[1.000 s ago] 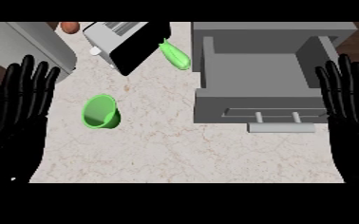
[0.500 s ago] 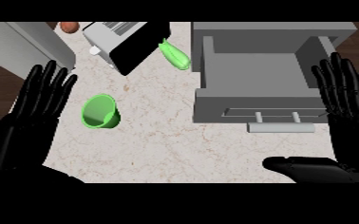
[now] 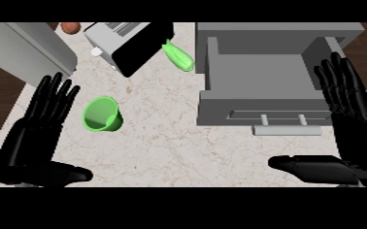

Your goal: Pick up the cup, place it into the drawer and close the drawer

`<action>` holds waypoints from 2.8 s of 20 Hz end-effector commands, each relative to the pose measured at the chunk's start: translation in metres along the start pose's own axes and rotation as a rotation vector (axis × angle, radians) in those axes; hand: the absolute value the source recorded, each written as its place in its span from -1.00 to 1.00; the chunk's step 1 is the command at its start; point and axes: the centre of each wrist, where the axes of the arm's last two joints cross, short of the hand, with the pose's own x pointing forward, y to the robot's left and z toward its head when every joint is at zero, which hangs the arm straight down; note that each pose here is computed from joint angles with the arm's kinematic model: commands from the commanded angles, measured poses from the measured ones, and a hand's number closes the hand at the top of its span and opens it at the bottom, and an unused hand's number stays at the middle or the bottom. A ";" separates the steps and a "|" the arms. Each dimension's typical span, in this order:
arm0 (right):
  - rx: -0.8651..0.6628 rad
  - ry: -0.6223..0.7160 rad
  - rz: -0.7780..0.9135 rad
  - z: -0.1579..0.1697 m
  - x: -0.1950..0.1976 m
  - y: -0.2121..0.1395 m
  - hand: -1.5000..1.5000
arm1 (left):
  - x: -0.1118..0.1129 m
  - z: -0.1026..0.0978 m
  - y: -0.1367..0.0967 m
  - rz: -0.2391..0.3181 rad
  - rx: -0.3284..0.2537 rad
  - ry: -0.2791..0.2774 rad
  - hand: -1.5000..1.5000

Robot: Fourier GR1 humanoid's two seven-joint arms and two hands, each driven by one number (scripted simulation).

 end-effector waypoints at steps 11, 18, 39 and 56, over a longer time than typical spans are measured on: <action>0.000 0.003 0.010 -0.009 -0.003 0.005 -1.00 | -0.067 0.032 0.072 -0.164 0.176 0.117 -1.00; -0.003 -0.013 -0.005 -0.005 -0.015 -0.008 -1.00 | -0.114 0.033 0.101 -0.181 0.229 0.179 -1.00; 0.029 -0.023 -0.011 -0.008 -0.024 0.001 -1.00 | -0.178 0.039 0.109 -0.136 0.229 0.124 -1.00; 0.055 -0.022 -0.027 -0.007 -0.006 -0.008 -1.00 | -0.175 0.034 0.112 -0.022 0.189 0.067 -1.00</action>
